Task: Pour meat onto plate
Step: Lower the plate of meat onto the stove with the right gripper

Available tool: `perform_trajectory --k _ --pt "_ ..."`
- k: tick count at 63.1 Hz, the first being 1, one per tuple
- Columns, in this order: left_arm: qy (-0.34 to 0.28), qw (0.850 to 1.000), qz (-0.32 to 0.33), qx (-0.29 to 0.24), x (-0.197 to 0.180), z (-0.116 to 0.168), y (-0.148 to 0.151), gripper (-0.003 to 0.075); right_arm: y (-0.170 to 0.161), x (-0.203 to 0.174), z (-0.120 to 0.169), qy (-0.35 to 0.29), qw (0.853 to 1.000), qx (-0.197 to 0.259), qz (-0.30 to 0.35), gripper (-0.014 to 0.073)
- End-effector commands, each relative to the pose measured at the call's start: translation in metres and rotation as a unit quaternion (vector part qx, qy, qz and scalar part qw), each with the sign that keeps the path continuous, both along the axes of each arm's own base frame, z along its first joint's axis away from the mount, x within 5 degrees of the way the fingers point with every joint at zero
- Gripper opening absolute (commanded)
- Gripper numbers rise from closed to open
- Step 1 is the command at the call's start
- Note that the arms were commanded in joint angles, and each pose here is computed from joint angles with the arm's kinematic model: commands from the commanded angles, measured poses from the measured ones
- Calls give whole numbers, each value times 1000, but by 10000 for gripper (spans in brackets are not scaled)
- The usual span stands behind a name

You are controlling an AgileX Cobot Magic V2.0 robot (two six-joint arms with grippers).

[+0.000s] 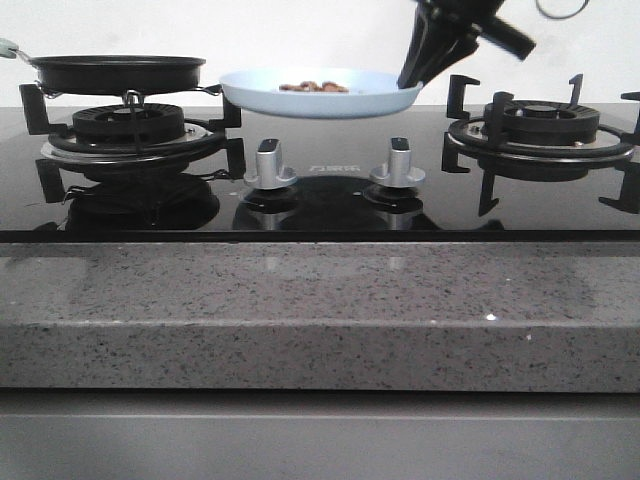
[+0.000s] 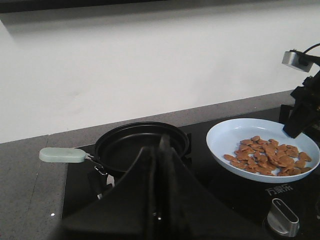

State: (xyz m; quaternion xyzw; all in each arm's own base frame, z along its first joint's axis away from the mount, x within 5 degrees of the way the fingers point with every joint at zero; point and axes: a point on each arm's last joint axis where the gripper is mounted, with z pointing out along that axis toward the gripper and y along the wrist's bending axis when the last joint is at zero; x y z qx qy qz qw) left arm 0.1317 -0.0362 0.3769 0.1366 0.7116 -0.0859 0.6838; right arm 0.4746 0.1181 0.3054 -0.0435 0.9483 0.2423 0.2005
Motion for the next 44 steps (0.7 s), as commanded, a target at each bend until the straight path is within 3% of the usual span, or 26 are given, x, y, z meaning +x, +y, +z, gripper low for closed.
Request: perform_trajectory --k 1,44 --pt "-36 999 15 -19 0 14 2 -20 -3 -10 32 -19 1000 17 6 -57" --pt "-36 999 15 -19 0 14 2 -20 -7 -8 17 10 1000 -13 9 -46"
